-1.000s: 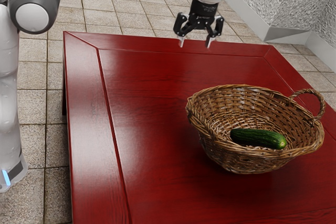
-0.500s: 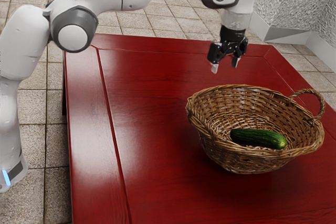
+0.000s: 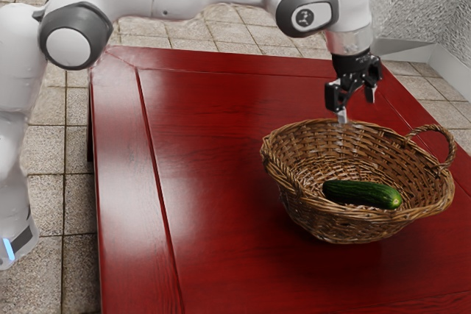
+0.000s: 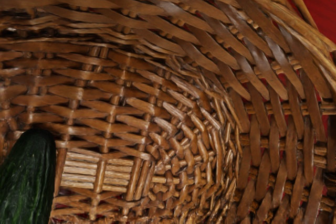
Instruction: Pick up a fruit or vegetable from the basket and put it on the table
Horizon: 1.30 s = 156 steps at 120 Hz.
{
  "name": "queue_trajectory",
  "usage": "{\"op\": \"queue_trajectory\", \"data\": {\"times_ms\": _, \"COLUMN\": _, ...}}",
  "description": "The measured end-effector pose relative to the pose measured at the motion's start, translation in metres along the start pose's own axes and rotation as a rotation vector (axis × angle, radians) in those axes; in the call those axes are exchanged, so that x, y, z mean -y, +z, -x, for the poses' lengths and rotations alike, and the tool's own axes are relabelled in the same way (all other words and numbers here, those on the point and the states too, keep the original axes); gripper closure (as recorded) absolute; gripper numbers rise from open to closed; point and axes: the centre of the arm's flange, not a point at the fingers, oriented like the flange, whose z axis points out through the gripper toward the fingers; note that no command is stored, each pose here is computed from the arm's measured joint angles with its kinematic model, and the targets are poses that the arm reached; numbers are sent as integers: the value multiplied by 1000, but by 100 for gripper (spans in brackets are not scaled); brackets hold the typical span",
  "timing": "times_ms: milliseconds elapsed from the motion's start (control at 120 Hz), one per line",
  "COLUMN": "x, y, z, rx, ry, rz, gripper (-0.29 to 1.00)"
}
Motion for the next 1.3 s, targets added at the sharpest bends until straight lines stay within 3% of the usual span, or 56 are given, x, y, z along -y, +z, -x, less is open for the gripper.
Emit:
{"op": "queue_trajectory", "data": {"times_ms": 375, "x": 73, "y": -13, "z": 80, "rx": 146, "ry": 33, "rz": -63, "gripper": 0}}
{"op": "queue_trajectory", "data": {"times_ms": 633, "x": 147, "y": -17, "z": 97, "rx": 171, "ry": 64, "rz": -170, "gripper": 0}}
{"op": "queue_trajectory", "data": {"times_ms": 925, "x": 137, "y": -6, "z": 81, "rx": 172, "ry": 16, "rz": -194, "gripper": 0}}
{"op": "queue_trajectory", "data": {"times_ms": 1175, "x": 100, "y": 18, "z": 32, "rx": 143, "ry": -62, "rz": -200, "gripper": 0}}
{"op": "queue_trajectory", "data": {"times_ms": 1300, "x": 93, "y": 38, "z": 36, "rx": 136, "ry": -49, "rz": -212, "gripper": 0}}
